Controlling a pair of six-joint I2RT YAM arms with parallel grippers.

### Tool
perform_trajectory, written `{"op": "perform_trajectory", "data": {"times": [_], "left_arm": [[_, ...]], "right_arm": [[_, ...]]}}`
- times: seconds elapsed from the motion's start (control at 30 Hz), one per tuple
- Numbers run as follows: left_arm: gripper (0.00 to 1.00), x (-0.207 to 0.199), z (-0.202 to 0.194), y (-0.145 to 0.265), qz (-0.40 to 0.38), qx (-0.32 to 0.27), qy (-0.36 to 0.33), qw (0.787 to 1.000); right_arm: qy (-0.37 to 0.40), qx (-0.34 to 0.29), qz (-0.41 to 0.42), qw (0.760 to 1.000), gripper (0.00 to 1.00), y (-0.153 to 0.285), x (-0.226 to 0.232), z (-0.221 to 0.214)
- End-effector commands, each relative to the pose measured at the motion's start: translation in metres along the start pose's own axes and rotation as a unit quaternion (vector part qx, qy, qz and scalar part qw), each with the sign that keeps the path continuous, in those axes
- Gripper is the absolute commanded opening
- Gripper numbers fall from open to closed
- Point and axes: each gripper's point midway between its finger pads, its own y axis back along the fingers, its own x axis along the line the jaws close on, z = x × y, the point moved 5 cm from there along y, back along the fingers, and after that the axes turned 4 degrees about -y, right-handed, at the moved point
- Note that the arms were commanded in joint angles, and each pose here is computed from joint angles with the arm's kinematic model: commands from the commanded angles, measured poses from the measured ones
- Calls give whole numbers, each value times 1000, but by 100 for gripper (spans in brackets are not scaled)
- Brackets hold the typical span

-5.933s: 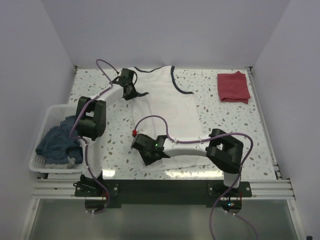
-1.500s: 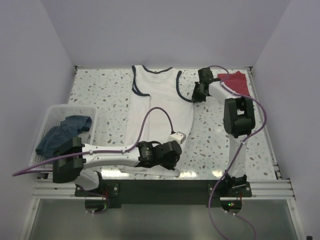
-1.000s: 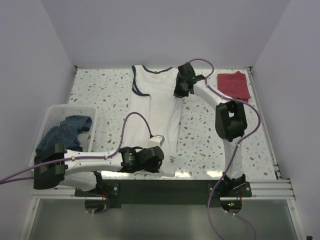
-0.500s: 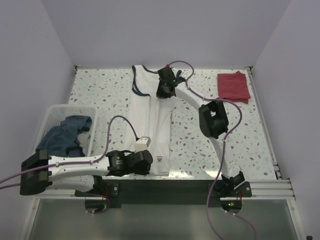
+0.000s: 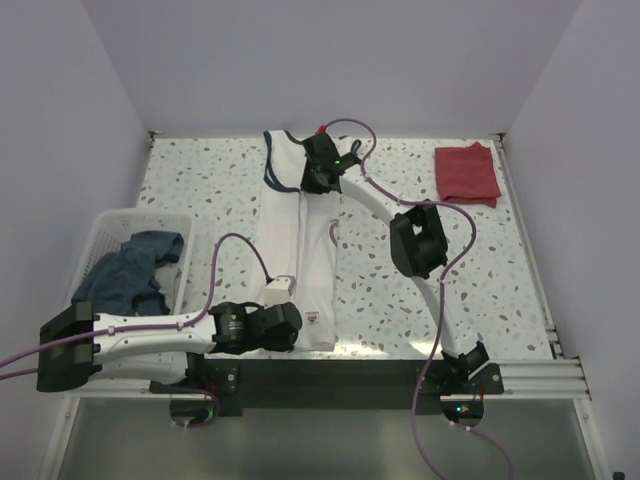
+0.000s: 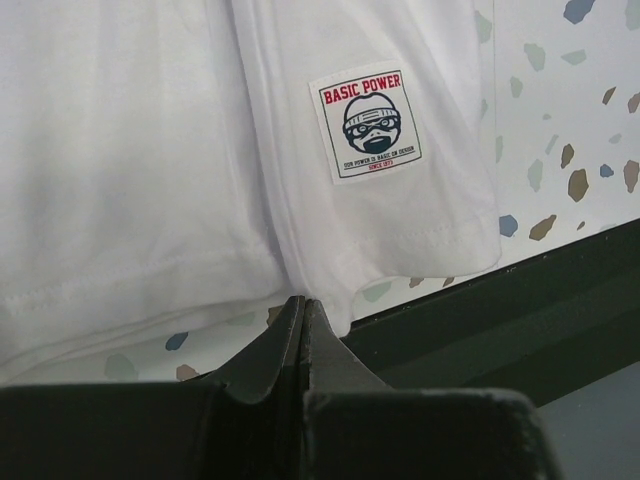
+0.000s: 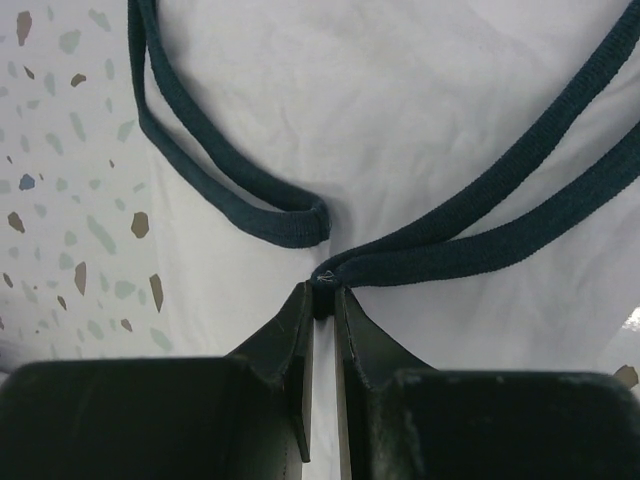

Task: Fold and stack the tank tops
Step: Fold the tank top

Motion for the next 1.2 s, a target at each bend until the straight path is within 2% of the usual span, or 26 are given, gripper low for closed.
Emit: {"op": "perform_trajectory", "data": {"times": [0.0,0.13,0.2,0.23,0.27,0.3,0.37,0.4,0.5,0.6,0.7,0.8,0.83,0.87,0.9,0.93,1.0,1.07,1.1,1.17], "left_arm": [[0,2,-1,0,5,-2,11,1000],[0,2,-1,0,7,-2,9,1000],[0,1,0,1,9,-2,8,1000],[0,2,0,3,12,-2,7,1000],[0,0,3,4,11,-6,10,1000],[7,0,4,6,11,-8,10,1000],[12,-1,8,9,11,-15,10,1000],[19,-3,10,11,7,-18,11,1000],[32,-6,17,17,5,-26,9,1000],[41,-10,26,27,2,-37,8,999],[44,-15,43,42,3,-65,9,998],[48,-14,79,56,33,-110,8,993],[49,-8,107,59,44,-129,40,990],[49,-1,122,59,50,-138,19,989],[48,3,137,56,54,-146,23,987],[48,12,172,57,53,-186,55,980],[47,15,208,48,43,-208,48,976],[45,36,237,35,60,-213,64,973],[43,43,243,13,81,-194,66,975],[39,54,274,0,81,-212,76,971]], "right_arm": [[-4,-21,11,1000,0,-1,12,8],[2,-14,13,1000,3,-6,14,1],[4,-10,11,1000,11,-8,13,-2],[3,-10,17,1000,19,-6,14,-1],[6,-13,21,1000,23,-5,16,0],[7,-17,31,999,31,-1,20,2],[12,-22,42,999,38,5,24,6],[14,-27,51,998,40,10,29,11],[24,-34,75,996,48,22,40,21],[31,-36,85,995,49,33,44,25],[40,-50,87,994,50,54,46,33],[52,-71,56,995,49,74,37,44],[60,-77,47,994,49,78,33,47],[63,-75,35,995,49,81,26,45],[64,-79,30,994,49,82,21,46],[63,-75,28,995,48,80,15,46],[66,-54,17,996,45,73,2,35],[70,-45,11,996,37,69,-6,31],[73,-36,6,997,33,63,-11,24],[83,-23,4,996,32,56,-15,17]]}}
